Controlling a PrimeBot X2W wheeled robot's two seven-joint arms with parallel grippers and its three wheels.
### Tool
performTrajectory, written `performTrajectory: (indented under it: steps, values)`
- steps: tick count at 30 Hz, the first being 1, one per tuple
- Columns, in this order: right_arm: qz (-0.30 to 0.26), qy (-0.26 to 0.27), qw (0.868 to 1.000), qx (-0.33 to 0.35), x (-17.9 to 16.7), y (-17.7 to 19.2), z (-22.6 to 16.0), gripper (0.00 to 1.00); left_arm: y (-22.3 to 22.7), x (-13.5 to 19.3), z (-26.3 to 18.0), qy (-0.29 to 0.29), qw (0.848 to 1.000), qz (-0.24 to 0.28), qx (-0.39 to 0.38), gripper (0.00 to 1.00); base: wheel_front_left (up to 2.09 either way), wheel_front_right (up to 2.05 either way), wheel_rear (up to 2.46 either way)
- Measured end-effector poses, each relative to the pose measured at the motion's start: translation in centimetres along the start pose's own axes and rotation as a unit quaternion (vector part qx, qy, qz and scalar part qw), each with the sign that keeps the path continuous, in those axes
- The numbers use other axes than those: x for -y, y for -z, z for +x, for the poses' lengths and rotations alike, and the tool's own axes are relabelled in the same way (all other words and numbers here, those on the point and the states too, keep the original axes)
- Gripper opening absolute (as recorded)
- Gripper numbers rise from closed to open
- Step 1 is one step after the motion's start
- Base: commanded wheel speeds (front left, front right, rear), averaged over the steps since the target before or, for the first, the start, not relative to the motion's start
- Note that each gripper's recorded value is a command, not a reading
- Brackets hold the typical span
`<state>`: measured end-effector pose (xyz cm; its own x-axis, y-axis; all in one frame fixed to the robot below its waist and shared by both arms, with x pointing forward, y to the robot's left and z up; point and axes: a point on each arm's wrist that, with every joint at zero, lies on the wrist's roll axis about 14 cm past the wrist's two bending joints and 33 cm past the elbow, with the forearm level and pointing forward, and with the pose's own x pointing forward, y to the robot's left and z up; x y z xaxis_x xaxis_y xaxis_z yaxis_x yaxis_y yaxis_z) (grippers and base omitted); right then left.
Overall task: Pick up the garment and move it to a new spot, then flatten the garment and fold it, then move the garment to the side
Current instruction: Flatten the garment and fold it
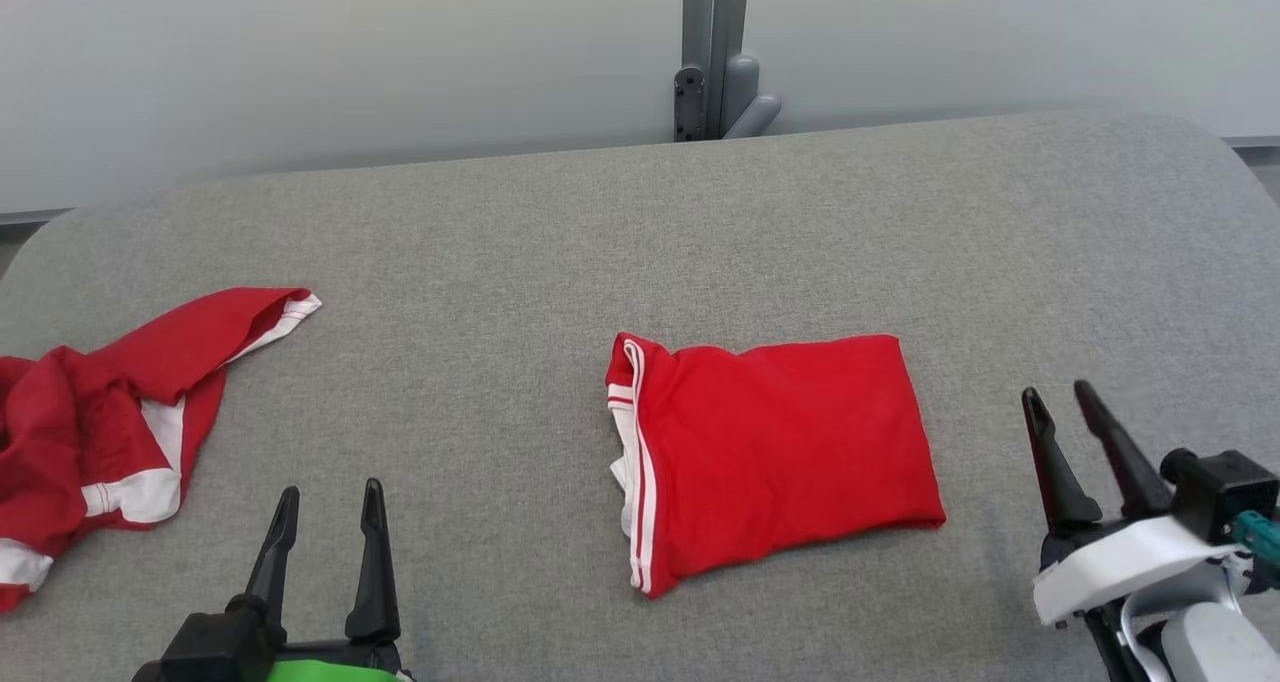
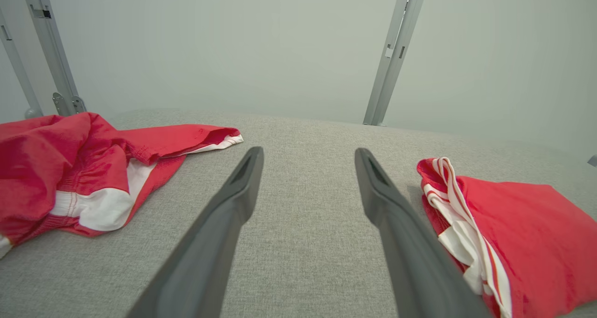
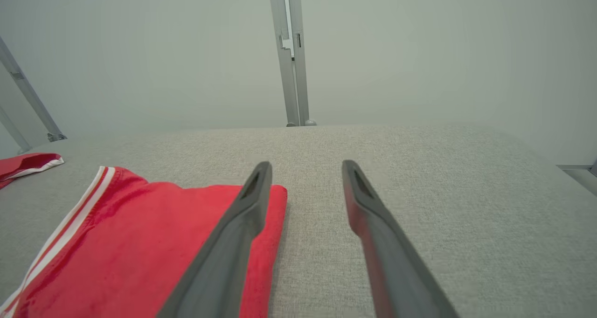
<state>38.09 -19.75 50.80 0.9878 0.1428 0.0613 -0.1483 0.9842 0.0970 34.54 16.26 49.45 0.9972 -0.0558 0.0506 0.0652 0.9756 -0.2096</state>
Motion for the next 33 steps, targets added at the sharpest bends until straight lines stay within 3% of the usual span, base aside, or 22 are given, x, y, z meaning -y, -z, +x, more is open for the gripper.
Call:
performTrajectory:
  steps: [5, 9, 15, 23, 33]
  values:
    - [0.003, -0.025, 0.999, -0.020, -2.4, 1.6, 0.2, 0.00, -0.1, 0.0, 0.1, 0.000, 1.000, 0.000, 0.001, 1.00, 0.00, 0.00, 0.00]
    - [0.017, -0.078, 0.997, -0.012, -6.9, 1.5, 2.8, 0.00, 0.1, 0.1, 0.9, 0.004, 1.000, 0.003, -0.002, 1.00, 0.00, 0.00, 0.00]
    - [0.014, -0.143, 0.988, -0.058, -12.6, 4.6, 6.5, 0.00, 1.0, 0.1, 2.5, 0.011, 1.000, 0.004, -0.012, 1.00, 0.00, 0.00, 0.00]
    - [-0.008, -0.193, 0.973, -0.125, -15.7, 8.8, 10.1, 0.00, 2.3, -1.2, 3.5, -0.005, 1.000, 0.006, -0.030, 1.00, 0.00, 0.00, 0.00]
    - [0.000, -0.260, 0.952, -0.164, -20.1, 11.4, 10.8, 0.00, 3.2, -2.9, 3.1, -0.028, 0.998, 0.011, -0.046, 1.00, 0.00, 0.00, 0.00]
